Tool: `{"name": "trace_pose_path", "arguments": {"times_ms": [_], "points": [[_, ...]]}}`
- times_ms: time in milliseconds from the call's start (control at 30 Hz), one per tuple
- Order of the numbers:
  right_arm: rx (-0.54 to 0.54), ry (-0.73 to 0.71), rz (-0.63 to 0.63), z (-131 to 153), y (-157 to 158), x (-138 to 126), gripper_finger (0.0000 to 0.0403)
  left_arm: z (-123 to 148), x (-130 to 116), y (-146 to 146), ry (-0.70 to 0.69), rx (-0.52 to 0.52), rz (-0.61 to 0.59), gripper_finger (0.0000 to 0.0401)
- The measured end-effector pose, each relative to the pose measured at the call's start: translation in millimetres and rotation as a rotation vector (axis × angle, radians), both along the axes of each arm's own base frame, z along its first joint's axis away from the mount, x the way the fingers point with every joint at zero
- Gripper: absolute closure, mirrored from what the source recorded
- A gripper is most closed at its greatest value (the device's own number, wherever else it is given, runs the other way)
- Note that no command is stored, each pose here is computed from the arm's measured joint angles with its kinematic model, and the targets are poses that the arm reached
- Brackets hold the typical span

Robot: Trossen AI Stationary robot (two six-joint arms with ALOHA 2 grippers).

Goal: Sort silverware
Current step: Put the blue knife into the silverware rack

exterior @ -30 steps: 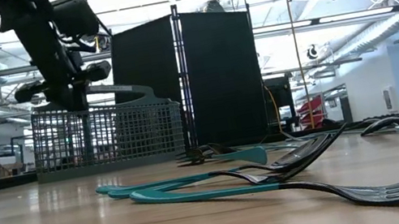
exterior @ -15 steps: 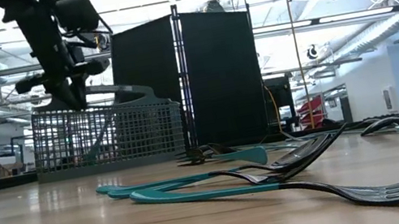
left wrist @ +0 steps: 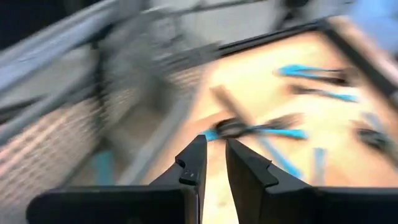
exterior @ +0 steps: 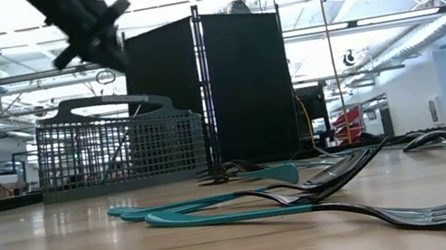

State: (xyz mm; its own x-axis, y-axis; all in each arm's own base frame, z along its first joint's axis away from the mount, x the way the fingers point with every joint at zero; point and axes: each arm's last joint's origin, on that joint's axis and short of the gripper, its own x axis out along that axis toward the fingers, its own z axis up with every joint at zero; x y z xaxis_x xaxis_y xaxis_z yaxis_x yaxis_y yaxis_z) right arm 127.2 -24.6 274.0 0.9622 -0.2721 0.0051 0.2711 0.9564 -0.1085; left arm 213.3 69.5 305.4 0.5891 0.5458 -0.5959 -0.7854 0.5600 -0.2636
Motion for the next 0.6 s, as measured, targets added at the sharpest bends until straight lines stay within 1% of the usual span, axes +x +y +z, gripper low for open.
{"name": "trace_pose_path", "arguments": {"times_ms": [133, 233, 300, 433, 500, 600], "points": [[0.014, 0.008, 0.0, -1.2, -0.3, 1.9, 0.0234, -6.0, 26.1, -20.9, -0.112, 0.087, -0.138, 0.0346], [0.02, 0.024, -0.001, -3.2, -0.8, 4.9, 0.0234, -20.6, 48.1, -32.5, -0.17, 0.117, -0.196, 0.0346], [0.023, 0.039, -0.005, -5.0, -1.4, 7.4, 0.0234, -34.4, 64.1, -37.9, -0.192, 0.119, -0.219, 0.0346], [0.029, 0.08, -0.095, -10.0, -5.0, 13.0, 0.0234, -67.6, 97.6, -46.2, -0.196, 0.097, -0.285, 0.0346], [0.029, 0.108, -0.149, -13.4, -7.0, 16.1, 0.0234, -82.7, 110.0, -47.3, -0.198, 0.082, -0.327, 0.0346], [0.03, 0.15, -0.191, -18.7, -9.5, 21.2, 0.0234, -101.6, 126.2, -43.3, -0.09, 0.126, -0.436, 0.0346]]}}
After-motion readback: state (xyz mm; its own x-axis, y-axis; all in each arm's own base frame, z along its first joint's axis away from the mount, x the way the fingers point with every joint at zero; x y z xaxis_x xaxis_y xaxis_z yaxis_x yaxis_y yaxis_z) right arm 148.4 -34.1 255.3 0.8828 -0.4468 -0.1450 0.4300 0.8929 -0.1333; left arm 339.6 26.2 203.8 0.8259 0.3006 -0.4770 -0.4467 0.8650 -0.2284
